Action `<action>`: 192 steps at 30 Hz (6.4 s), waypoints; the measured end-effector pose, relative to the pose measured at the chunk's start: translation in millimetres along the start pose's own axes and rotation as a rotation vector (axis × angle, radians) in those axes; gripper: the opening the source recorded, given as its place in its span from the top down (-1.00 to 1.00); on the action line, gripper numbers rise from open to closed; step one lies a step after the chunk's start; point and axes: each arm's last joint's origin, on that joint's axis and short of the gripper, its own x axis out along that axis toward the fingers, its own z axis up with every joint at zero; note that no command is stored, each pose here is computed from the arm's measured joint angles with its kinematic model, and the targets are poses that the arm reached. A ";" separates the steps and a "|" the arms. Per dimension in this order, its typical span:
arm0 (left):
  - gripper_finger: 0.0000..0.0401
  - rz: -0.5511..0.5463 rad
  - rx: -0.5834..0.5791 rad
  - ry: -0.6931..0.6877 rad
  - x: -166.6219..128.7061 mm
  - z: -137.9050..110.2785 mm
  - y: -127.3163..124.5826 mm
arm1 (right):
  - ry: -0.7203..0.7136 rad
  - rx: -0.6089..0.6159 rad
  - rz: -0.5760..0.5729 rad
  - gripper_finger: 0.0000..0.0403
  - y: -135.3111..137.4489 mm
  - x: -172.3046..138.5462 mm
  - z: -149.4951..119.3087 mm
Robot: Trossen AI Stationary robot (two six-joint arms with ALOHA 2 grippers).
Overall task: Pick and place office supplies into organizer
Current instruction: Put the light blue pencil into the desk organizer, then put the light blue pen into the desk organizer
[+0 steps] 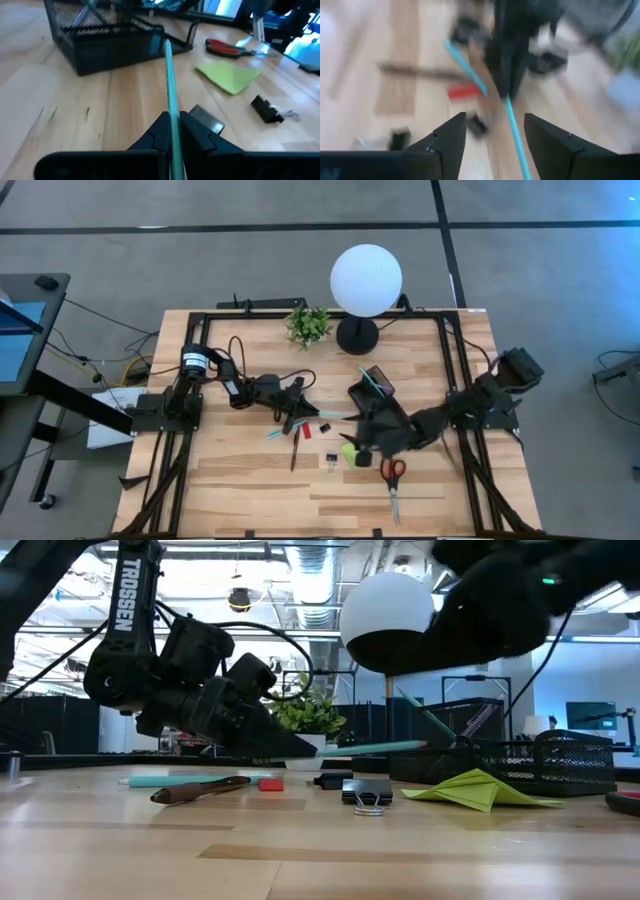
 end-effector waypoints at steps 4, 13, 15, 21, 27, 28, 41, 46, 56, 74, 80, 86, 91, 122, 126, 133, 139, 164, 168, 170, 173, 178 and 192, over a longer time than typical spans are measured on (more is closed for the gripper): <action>0.95 -0.010 0.006 -0.009 0.8 0.9 -2.6 | 0.276 0.084 0.024 0.03 -16.6 4.9 28.6; 0.95 -0.040 0.019 -0.059 0.9 6.2 -4.7 | 0.353 0.091 0.161 0.10 -31.9 7.9 57.2; 0.95 -0.054 0.028 -0.081 0.8 8.7 -5.2 | 0.382 0.086 0.169 0.10 -30.0 15.3 51.9; 0.95 -0.078 0.019 -0.104 0.5 11.3 -6.2 | 0.475 0.040 0.123 0.06 -30.8 40.2 35.7; 0.95 -0.093 0.016 -0.114 1.8 13.2 -6.3 | 0.524 -0.022 0.092 0.06 -36.0 62.2 32.7; 0.95 -0.096 0.016 -0.113 2.2 13.4 -6.2 | 0.529 -0.026 0.089 0.07 -37.3 64.2 32.5; 0.95 -0.096 -0.016 -0.080 3.1 10.6 -5.5 | 0.548 -0.041 0.097 0.46 -34.7 63.6 44.3; 0.95 -0.102 -0.055 -0.082 3.1 11.1 -5.5 | 0.565 -0.001 0.119 0.73 -37.1 64.6 43.5; 0.92 -0.167 -0.094 -0.091 8.0 16.2 -5.9 | 0.582 0.053 0.160 0.94 -36.8 64.7 43.2; 0.36 -0.168 -0.086 -0.166 5.3 40.9 -1.4 | 0.617 0.015 0.067 0.97 -8.9 44.0 36.4; 0.33 -0.163 -0.022 -0.314 -11.6 86.9 -3.5 | 0.598 -0.049 -0.103 0.97 0.4 30.7 31.6; 0.33 -0.185 0.042 -0.441 -31.4 125.9 -13.5 | 0.643 -0.177 -0.367 0.97 -5.5 -0.7 46.3; 0.33 -0.191 0.071 -0.480 -43.7 144.1 -19.8 | 0.705 -0.242 -0.499 0.97 -13.4 -35.1 70.6; 0.33 -0.248 0.097 -0.440 -55.3 150.2 -26.8 | 1.118 0.091 -0.148 0.96 -123.3 -94.3 42.7; 0.33 -0.244 0.096 -0.441 -55.3 150.2 -26.6 | 1.135 0.105 -0.101 0.97 -126.7 -89.1 49.1; 0.33 -0.243 0.096 -0.440 -55.1 150.0 -26.5 | 1.169 0.053 0.097 0.96 -126.2 -77.8 64.1; 0.33 -0.237 0.094 -0.442 -55.0 150.1 -26.3 | 1.185 0.074 0.150 0.97 -141.4 -54.1 73.2; 0.33 -0.230 0.095 -0.415 -53.6 147.5 -25.5 | 1.292 0.030 0.226 0.66 -168.1 -6.5 61.7; 0.33 -0.230 0.094 -0.415 -53.6 147.5 -25.5 | 1.227 0.050 0.171 0.58 -171.8 -12.5 75.8; 0.33 -0.231 0.089 -0.414 -53.6 147.5 -25.6 | 1.175 0.096 0.146 0.57 -173.8 -18.8 87.9; 0.33 -0.277 0.090 -0.403 -54.2 147.5 -26.3 | 1.087 0.136 0.097 0.58 -175.5 -31.7 106.0; 0.33 -0.416 0.104 -0.335 -64.8 153.3 -28.9 | 0.900 0.133 0.068 0.62 -170.9 -77.7 132.9; 0.33 -0.137 0.076 -0.034 -86.3 135.1 -50.5 | 0.172 0.130 -0.229 0.63 -89.1 -177.6 131.7</action>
